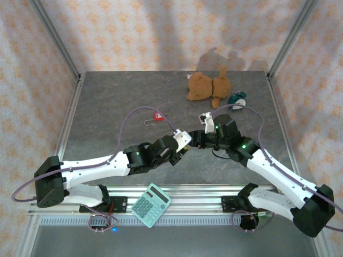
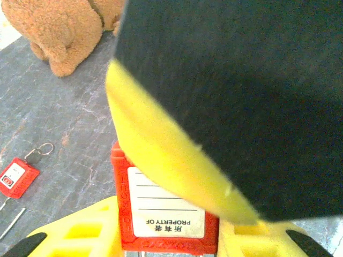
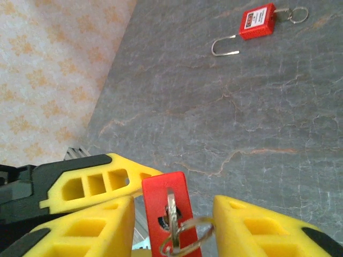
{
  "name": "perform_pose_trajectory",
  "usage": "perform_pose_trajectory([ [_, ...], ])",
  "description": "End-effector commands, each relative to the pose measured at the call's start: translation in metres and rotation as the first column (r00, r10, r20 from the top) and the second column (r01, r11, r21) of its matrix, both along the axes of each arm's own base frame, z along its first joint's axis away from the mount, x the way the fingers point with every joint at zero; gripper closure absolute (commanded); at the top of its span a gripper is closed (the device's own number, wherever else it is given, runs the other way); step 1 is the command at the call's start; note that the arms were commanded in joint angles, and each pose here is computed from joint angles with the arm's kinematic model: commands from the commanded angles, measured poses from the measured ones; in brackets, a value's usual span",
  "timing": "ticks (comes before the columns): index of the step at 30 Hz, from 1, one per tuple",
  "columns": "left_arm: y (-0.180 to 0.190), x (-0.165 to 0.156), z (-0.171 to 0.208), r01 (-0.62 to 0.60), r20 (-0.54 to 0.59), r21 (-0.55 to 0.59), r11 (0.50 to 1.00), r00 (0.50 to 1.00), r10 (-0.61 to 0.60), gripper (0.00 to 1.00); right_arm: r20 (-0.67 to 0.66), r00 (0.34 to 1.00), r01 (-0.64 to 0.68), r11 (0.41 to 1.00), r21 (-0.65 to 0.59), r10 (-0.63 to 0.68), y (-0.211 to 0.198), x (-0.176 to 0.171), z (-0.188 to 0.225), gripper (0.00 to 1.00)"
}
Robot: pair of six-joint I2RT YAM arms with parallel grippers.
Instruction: Unlock with the key
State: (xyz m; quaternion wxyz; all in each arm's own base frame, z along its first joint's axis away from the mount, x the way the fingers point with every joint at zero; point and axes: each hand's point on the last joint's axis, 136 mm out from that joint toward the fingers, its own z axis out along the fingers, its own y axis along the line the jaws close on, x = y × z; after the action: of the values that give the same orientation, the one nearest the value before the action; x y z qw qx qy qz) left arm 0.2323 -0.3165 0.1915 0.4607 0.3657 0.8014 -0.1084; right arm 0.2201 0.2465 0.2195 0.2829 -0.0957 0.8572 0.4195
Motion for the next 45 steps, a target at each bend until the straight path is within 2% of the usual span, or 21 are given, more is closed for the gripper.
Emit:
perform_pose_trajectory([
  [1, 0.002, 0.007, 0.012, -0.028, 0.047, 0.012, 1.000, 0.999, 0.027, 0.69, 0.060, 0.995, 0.078, 0.997, 0.006, -0.078, -0.012, 0.008, 0.015, 0.54],
  [3, 0.003, 0.008, 0.012, -0.039, 0.052, 0.015, 0.999, 0.998, 0.038, 0.69, 0.063, 0.989, 0.137, 0.990, -0.029, -0.135, -0.023, 0.012, 0.013, 0.49],
  [7, 0.007, 0.011, 0.013, -0.054, 0.071, 0.031, 0.998, 0.996, 0.052, 0.69, 0.092, 0.977, 0.203, 0.973, -0.110, -0.194, -0.044, 0.010, 0.013, 0.47],
  [13, 0.011, 0.016, 0.016, -0.070, 0.113, 0.069, 0.995, 0.992, 0.062, 0.69, 0.156, 0.951, 0.283, 0.956, -0.083, -0.268, -0.063, 0.009, 0.033, 0.45],
  [19, 0.022, 0.026, 0.029, -0.124, 0.241, 0.169, 0.978, 0.967, 0.081, 0.69, 0.189, 0.931, 0.333, 0.939, -0.090, -0.312, -0.071, 0.016, 0.037, 0.44],
  [24, 0.035, 0.033, 0.038, -0.208, 0.421, 0.347, 0.914, 0.906, 0.046, 0.69, 0.212, 0.914, 0.371, 0.924, -0.090, -0.346, -0.077, 0.021, 0.043, 0.44],
  [30, 0.038, 0.034, 0.040, -0.337, 0.599, 0.520, 0.784, 0.799, -0.054, 0.70, 0.206, 0.895, 0.417, 0.907, -0.065, -0.396, -0.085, 0.031, 0.049, 0.44],
  [33, 0.039, 0.036, 0.036, -0.368, 0.621, 0.566, 0.738, 0.779, -0.088, 0.69, 0.192, 0.899, 0.409, 0.911, -0.050, -0.393, -0.084, 0.034, 0.053, 0.44],
  [36, 0.040, 0.035, 0.033, -0.384, 0.633, 0.582, 0.717, 0.767, -0.104, 0.69, 0.180, 0.913, 0.380, 0.924, -0.049, -0.366, -0.080, 0.036, 0.055, 0.44],
  [45, 0.037, 0.034, 0.022, -0.430, 0.672, 0.625, 0.652, 0.721, -0.168, 0.69, 0.104, 0.979, 0.188, 0.978, -0.092, -0.178, -0.044, 0.034, 0.051, 0.44],
])
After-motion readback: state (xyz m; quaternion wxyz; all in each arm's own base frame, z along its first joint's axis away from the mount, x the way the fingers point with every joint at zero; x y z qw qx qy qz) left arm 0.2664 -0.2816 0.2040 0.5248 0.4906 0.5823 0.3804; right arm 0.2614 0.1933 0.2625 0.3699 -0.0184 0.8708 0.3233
